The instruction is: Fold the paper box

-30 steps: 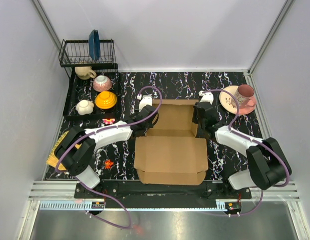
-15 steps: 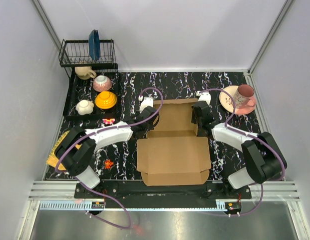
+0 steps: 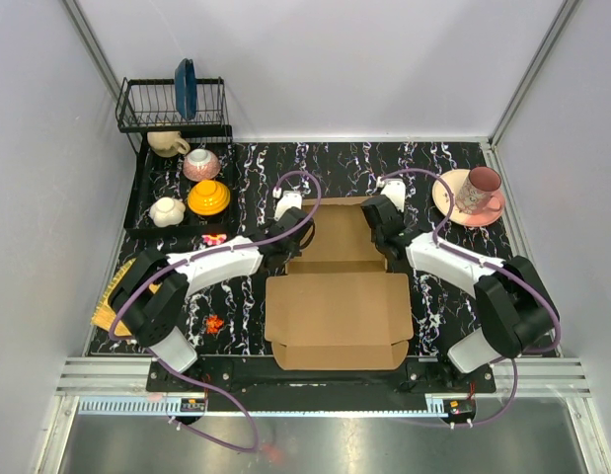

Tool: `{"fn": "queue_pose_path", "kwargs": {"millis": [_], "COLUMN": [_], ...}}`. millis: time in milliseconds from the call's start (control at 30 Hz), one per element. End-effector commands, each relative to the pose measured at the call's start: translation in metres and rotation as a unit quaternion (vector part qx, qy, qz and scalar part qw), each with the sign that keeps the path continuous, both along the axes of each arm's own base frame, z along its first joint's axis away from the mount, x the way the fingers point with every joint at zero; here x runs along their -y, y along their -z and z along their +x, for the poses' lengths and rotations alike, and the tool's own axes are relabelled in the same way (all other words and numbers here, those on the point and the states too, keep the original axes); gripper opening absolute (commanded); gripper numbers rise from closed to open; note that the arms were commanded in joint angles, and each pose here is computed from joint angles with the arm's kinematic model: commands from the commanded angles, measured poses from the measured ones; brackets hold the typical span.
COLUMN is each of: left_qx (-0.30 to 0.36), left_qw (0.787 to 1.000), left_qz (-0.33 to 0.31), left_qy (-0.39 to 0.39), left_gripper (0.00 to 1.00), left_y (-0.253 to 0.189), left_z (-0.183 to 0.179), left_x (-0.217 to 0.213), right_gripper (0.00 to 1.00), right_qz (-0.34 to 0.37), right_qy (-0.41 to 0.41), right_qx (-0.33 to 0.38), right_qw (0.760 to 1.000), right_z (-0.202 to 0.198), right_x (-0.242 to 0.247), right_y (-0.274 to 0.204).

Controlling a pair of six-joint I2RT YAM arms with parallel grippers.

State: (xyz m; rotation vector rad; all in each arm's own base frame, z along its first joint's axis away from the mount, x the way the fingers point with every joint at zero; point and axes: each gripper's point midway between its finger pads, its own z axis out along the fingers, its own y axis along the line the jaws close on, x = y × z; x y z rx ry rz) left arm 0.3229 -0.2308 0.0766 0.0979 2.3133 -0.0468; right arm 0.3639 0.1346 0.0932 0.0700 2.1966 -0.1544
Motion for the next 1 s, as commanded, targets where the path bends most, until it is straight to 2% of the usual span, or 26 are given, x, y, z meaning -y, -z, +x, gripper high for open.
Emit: {"fn": "queue_pose_path", "kwargs": {"millis": [0,100,133,200,233,267,333,367,433,500,533,567,600,633,700,733,867,900,967], "left_qx": [0.018,0.029,0.033,0.074,0.089,0.137,0.173,0.212,0.235,0.295,0.306,0.358,0.366,0.419,0.443,0.479,0.468,0.460,0.448], "left_qw": [0.998,0.998,0.997,0.994,0.993,0.985,0.978,0.968,0.962,0.940,0.937,0.912,0.911,0.878,0.870,0.845,0.851,0.855,0.857], "left_qz": [-0.036,-0.039,-0.042,-0.071,-0.069,-0.100,-0.111,-0.135,-0.137,-0.170,-0.166,-0.198,-0.190,-0.230,-0.217,-0.236,-0.238,-0.240,-0.254], "left_qy": [0.055,0.048,0.047,0.046,0.040,0.037,0.027,0.023,0.012,0.004,-0.007,-0.013,-0.008,-0.015,-0.007,-0.013,-0.009,-0.008,-0.016], "left_gripper": [0.00,0.00,0.00,0.00,0.00,0.00,0.00,0.00,0.00,0.00,0.01,0.01,0.02,0.04,0.07,0.11,0.16,0.17,0.17], "left_y": [-0.030,-0.031,-0.030,-0.042,-0.038,-0.055,-0.055,-0.072,-0.072,-0.096,-0.088,-0.114,-0.100,-0.128,-0.118,-0.136,-0.117,-0.109,-0.101], "left_z": [0.005,0.006,0.003,0.009,0.006,0.016,0.017,0.025,0.028,0.036,0.034,0.038,0.036,0.037,0.038,0.036,0.046,0.046,0.043], "left_x": [0.037,0.034,0.030,0.034,0.023,0.029,0.021,0.025,0.021,0.022,0.013,0.013,0.010,0.009,0.008,0.005,0.017,0.020,0.020], "right_gripper": [0.00,0.00,0.00,0.00,0.00,0.00,0.00,0.00,0.00,0.00,0.00,0.00,0.00,0.00,0.00,0.00,0.09,0.21,0.34], "right_qz": [-0.011,0.011,0.030,0.040,0.065,0.061,0.092,0.093,0.109,0.106,0.122,0.121,0.121,0.121,0.126,0.125,0.129,0.128,0.138], "right_qy": [-0.007,-0.019,-0.026,-0.046,-0.054,-0.058,-0.061,-0.062,-0.067,-0.072,-0.073,-0.073,-0.077,-0.080,-0.084,-0.082,-0.080,-0.082,-0.078], "right_qx": [-0.027,-0.029,-0.008,-0.002,0.040,0.038,0.107,0.112,0.153,0.174,0.212,0.219,0.231,0.233,0.244,0.245,0.237,0.222,0.207], "right_qw": [1.000,0.999,0.999,0.998,0.996,0.996,0.988,0.987,0.980,0.976,0.967,0.965,0.962,0.961,0.958,0.958,0.960,0.963,0.965], "right_z": [-0.010,-0.017,-0.014,-0.021,-0.013,-0.021,-0.009,-0.011,-0.004,-0.004,0.003,0.002,0.007,0.008,0.015,0.016,0.028,0.028,0.027], "right_x": [-0.003,-0.008,-0.013,-0.015,-0.022,-0.017,-0.022,-0.020,-0.025,-0.023,-0.026,-0.025,-0.027,-0.029,-0.035,-0.035,-0.044,-0.046,-0.048], "right_y": [-0.005,-0.006,-0.014,-0.009,-0.025,-0.013,-0.034,-0.028,-0.042,-0.042,-0.057,-0.054,-0.056,-0.056,-0.053,-0.048,-0.032,-0.022,-0.017]}}
